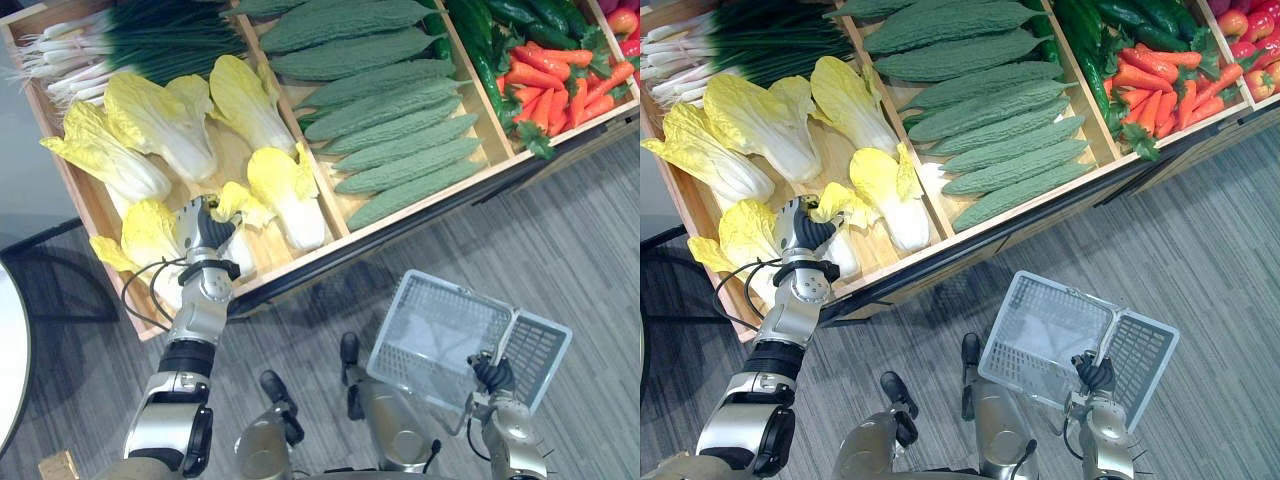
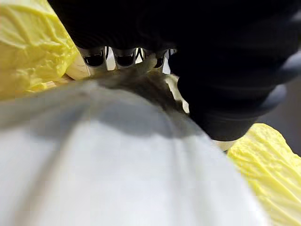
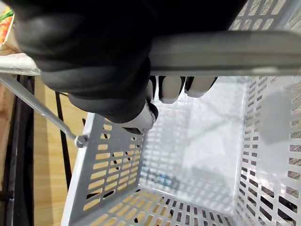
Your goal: Pick vegetable in the basket
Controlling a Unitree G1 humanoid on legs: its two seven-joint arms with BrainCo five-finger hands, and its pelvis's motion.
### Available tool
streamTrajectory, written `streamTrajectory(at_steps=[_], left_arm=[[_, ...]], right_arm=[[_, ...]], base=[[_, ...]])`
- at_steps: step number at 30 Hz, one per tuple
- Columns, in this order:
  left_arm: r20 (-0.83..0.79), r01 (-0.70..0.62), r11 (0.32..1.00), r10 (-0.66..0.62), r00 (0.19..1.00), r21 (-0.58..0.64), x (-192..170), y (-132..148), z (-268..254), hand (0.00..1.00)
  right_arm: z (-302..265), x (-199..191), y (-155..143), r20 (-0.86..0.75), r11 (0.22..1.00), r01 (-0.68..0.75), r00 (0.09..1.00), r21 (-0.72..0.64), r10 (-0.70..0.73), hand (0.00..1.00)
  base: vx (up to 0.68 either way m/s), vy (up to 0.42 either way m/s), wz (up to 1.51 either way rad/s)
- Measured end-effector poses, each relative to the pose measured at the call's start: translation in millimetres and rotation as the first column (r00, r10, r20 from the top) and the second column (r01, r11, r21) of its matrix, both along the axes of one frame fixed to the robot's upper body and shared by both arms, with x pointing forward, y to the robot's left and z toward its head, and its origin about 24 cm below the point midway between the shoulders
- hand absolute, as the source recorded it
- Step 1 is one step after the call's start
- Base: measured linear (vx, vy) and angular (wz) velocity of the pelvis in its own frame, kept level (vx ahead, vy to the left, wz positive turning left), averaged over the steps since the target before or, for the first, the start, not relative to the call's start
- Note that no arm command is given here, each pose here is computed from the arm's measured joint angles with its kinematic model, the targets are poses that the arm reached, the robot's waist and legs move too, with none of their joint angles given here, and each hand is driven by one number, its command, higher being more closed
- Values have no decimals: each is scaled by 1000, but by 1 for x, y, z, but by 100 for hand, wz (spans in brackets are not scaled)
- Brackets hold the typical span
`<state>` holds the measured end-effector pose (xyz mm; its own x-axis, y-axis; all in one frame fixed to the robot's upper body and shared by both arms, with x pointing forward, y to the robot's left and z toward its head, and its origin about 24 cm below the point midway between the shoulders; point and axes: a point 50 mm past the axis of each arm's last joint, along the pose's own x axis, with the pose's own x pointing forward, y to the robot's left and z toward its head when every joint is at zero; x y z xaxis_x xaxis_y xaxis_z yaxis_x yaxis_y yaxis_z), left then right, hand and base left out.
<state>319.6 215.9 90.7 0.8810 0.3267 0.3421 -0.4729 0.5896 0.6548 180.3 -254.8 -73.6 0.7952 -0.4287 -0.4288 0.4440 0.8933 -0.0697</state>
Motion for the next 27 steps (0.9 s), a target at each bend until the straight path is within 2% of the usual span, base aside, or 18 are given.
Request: streamTrajectory(at_steps=[7,9,14,18,24,27], left_arm=[[112,-3,999,7,994,-39,-31,-6,8,100],[231,30,997,-14,973,-69,-47,-16,22,100],[374,70,994,-36,927,-78,-63,-26,41,100],[477,142,977,-51,878,-157,-81,-35,51,100],[504,238,935,-78,860,-262,-96,-51,47,100],[503,337,897,-159,850,-286,-104,-72,46,100]], right_arm=[[0,-2,-4,1,1000,24,1000,-2,-24,100],[3,-7,-10,12,999,47,999,-12,-47,100],[1,-17,-15,-5,997,72,997,-18,-72,100],[5,-21,-18,13,995,98,995,-33,-98,100],[29,-11,-20,125,990,121,986,-66,-112,100],[46,-17,-13,203,987,141,971,-76,-123,100]], base=[[5,44,2],[-15,40,1],[-13,6,0],[-21,3,-7],[-37,5,-48],[12,27,-63]])
